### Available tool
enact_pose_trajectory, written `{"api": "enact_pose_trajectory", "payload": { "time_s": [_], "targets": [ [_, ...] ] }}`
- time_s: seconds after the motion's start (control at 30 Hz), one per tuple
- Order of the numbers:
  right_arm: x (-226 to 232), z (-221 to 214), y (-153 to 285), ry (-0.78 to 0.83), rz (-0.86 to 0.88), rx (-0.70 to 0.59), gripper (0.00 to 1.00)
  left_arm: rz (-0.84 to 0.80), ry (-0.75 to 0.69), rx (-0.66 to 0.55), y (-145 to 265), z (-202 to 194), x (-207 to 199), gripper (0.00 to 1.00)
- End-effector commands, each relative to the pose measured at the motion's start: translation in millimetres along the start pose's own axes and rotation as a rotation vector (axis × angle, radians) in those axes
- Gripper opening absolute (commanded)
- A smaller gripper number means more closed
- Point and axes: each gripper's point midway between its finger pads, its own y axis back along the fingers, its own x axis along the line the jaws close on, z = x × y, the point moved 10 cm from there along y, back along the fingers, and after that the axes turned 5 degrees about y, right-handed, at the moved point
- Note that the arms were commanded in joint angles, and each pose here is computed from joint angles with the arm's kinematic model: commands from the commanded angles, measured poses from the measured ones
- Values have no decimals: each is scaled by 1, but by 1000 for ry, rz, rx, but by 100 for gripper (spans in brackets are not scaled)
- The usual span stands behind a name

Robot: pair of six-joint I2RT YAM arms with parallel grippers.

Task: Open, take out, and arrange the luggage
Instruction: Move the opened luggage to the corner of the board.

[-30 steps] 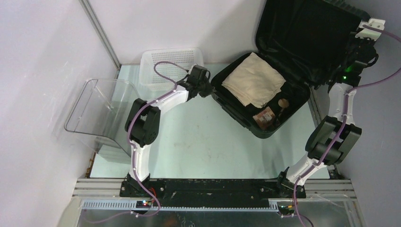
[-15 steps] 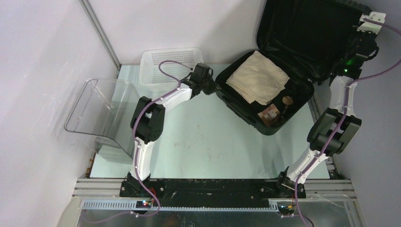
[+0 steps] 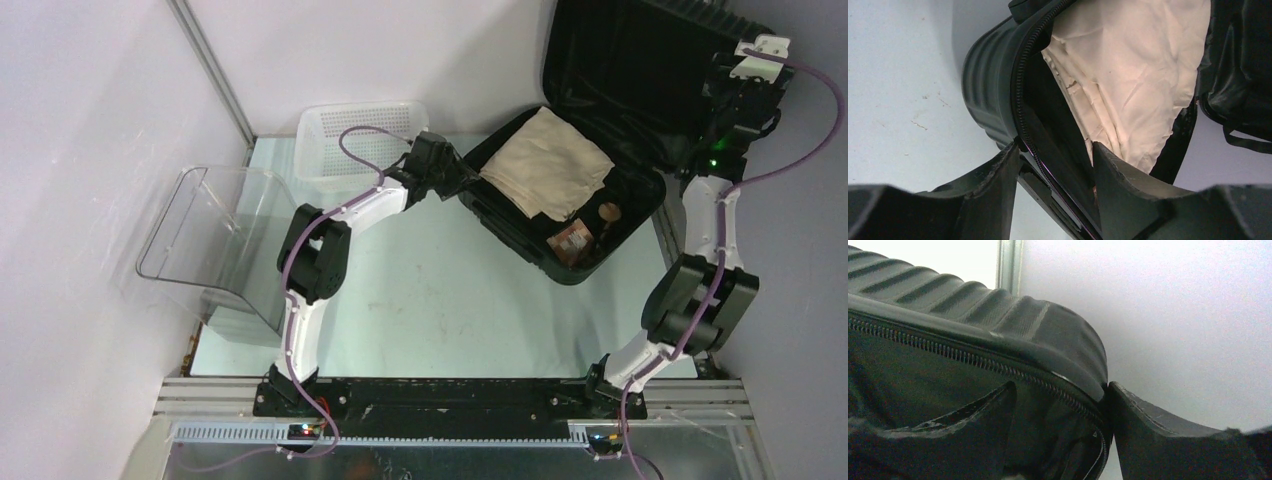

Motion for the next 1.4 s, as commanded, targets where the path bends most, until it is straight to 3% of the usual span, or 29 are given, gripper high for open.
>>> {"api": "enact_pose_trajectory", "payload": {
  "time_s": [0.0, 0.2, 0.43, 0.77, 1.0, 1.37],
  "targets": [
    [2, 30, 36, -82, 48, 25, 74, -306, -31, -16, 41, -3, -76, 58],
    [-8, 35, 53, -100, 23, 124, 70, -266, -70, 6, 55, -7, -74, 61],
    [-15, 27, 35, -159, -37, 193, 63, -209, -107, 26, 57, -12, -59, 62],
    [-3, 3, 13, -171, 5, 377, 83, -117, -234, 19, 69, -2, -51, 62],
    [-8, 27, 9, -211, -5, 411, 86, -84, -345, -9, 83, 1, -45, 67],
    [-16, 60, 26, -242, 61, 466, 88, -19, -386, -37, 59, 34, -40, 73]
  ]
}}
